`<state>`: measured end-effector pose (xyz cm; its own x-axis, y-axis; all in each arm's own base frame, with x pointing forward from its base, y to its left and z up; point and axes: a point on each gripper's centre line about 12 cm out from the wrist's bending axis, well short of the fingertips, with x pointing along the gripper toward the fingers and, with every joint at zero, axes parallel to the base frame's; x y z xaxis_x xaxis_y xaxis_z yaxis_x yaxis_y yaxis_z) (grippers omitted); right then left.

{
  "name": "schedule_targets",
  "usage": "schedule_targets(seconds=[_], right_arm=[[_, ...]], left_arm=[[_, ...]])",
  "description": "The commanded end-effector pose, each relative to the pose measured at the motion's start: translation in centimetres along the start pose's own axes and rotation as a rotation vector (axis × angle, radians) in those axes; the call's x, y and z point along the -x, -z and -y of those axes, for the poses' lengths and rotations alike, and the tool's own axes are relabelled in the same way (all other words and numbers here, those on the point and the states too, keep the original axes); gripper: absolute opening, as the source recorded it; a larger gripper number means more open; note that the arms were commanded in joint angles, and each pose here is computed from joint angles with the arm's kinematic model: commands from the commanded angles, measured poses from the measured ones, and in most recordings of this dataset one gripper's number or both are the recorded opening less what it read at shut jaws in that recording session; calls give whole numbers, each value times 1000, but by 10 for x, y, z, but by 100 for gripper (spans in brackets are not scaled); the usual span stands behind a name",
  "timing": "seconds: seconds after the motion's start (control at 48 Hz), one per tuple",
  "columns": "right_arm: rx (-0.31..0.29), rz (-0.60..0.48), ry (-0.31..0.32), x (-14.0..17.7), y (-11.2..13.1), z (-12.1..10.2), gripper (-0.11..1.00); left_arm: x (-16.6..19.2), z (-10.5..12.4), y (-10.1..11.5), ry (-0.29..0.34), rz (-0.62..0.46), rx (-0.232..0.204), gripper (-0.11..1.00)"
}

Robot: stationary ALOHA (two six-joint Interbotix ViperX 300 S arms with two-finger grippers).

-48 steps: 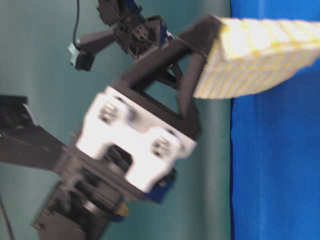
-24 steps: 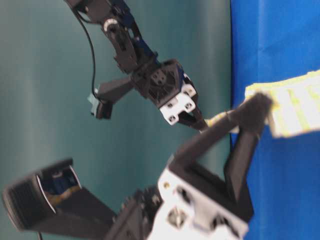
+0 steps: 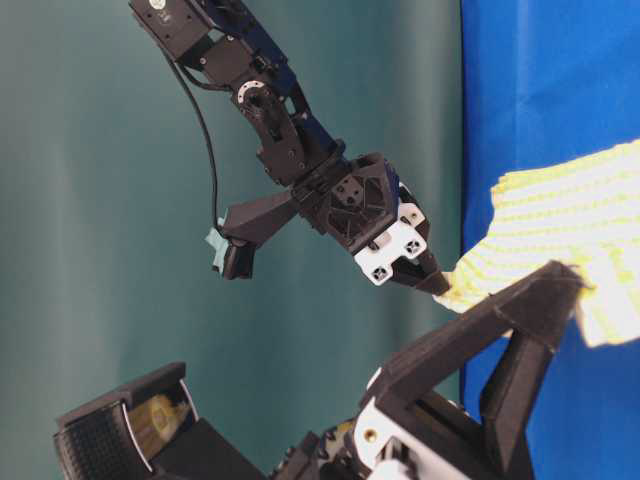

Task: Fold the yellow towel.
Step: 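Lay the strip down vertically on the table and open both grippers, then move both grippers to the strip's top corners and pinch them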

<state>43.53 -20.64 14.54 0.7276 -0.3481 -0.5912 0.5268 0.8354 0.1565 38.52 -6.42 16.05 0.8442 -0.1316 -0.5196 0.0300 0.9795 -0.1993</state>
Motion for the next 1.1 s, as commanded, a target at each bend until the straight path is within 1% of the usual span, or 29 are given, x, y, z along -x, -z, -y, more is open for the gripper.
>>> schedule_targets(seconds=[0.0,0.333,0.354,0.417,0.521,0.563,0.625,0.667,0.75,0.813,0.855,0.98,1.084], right_arm=[[8,40,-12,5,-15,-6,3],[-6,40,-12,5,-15,-6,3],[-7,38,-12,5,-14,-6,3],[-8,38,-11,5,-15,-5,3],[2,27,-17,5,-13,-8,5],[6,25,-20,5,-12,-10,10],[12,22,-25,5,-12,-13,27],[15,20,-27,6,-11,-14,40],[21,26,-29,10,-14,-15,65],[25,34,-32,16,-17,-15,79],[28,45,-33,23,-21,-15,81],[35,76,-40,45,-30,-17,72],[35,102,-44,69,-32,-17,73]], left_arm=[[4,-1,-9,-1,25,6,3],[7,-13,2,-35,-37,21,4],[7,-14,2,-36,-40,21,6],[7,-15,3,-40,-49,23,19],[8,-14,4,-39,-57,20,50],[8,-14,4,-41,-63,20,62],[10,-14,4,-42,-75,12,78],[12,-14,4,-45,-87,9,80],[21,-17,0,-55,-113,11,79],[32,-19,-4,-65,-145,12,79],[38,-21,-7,-74,-157,18,79],[56,-27,-17,-94,-165,31,79],[69,-39,-24,-120,-142,39,79]])
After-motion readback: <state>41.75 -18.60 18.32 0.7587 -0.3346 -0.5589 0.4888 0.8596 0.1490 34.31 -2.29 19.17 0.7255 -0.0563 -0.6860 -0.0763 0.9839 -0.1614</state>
